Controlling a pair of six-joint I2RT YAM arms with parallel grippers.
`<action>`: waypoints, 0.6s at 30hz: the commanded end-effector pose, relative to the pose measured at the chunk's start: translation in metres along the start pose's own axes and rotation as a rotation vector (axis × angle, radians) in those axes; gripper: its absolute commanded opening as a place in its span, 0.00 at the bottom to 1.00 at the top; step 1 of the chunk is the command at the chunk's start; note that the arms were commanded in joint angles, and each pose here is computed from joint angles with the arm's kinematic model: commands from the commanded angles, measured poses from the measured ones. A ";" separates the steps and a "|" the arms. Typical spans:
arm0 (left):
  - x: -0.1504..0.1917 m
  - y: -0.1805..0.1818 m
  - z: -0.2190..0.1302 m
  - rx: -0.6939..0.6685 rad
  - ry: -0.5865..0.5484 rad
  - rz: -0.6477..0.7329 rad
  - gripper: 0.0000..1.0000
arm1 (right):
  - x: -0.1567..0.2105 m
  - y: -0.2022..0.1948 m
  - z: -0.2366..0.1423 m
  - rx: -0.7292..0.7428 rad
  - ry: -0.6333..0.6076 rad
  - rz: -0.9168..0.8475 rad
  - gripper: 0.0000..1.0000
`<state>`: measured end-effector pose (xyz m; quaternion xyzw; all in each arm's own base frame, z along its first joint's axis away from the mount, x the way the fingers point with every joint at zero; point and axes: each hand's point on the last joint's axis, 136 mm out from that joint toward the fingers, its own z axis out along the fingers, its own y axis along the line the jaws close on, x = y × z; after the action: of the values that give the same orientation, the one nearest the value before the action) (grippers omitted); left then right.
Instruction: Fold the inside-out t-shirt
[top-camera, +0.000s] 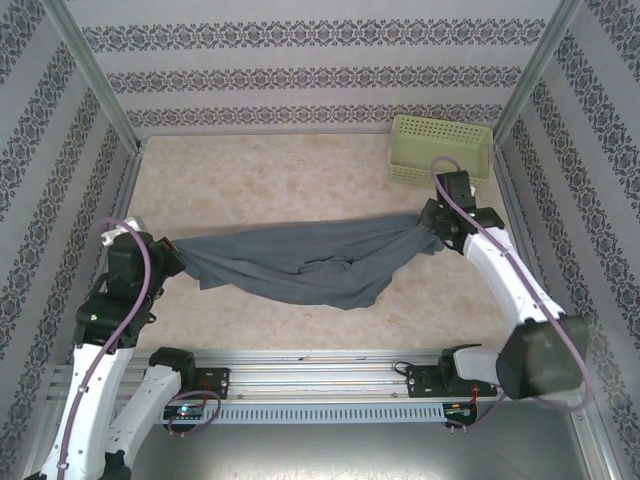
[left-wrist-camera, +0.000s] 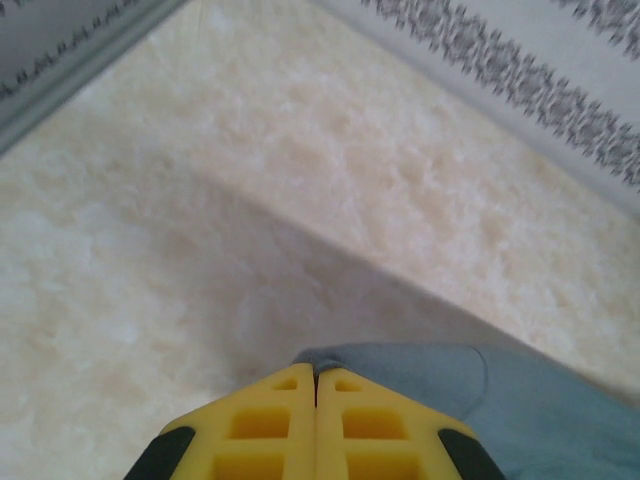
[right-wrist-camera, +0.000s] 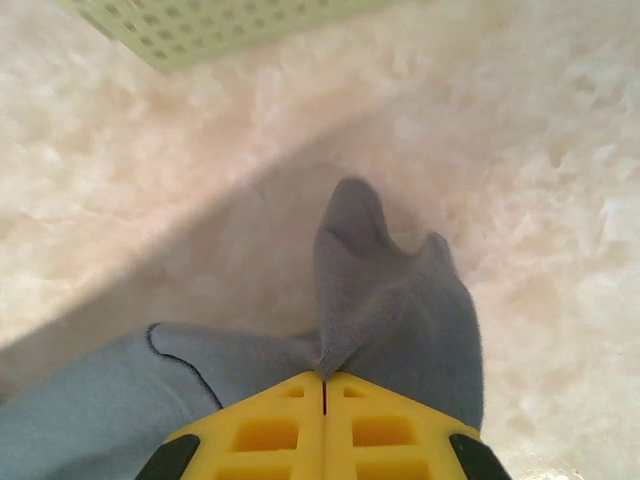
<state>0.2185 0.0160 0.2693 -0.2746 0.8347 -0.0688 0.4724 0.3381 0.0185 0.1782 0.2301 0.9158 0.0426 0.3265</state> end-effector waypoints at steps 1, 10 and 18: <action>-0.036 0.010 -0.028 -0.059 -0.136 0.023 0.00 | -0.017 -0.010 -0.035 0.010 -0.081 0.023 0.00; -0.085 0.017 -0.076 -0.090 -0.353 0.001 0.00 | -0.032 -0.008 -0.107 -0.136 -0.245 0.073 0.00; -0.005 -0.006 0.016 -0.057 0.076 0.108 0.00 | 0.051 -0.020 -0.020 -0.111 0.026 0.136 0.00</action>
<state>0.2151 0.0379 0.3252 -0.2743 0.8009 -0.0163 0.5320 0.2888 0.0201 0.2254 0.2441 0.8745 0.1161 0.4027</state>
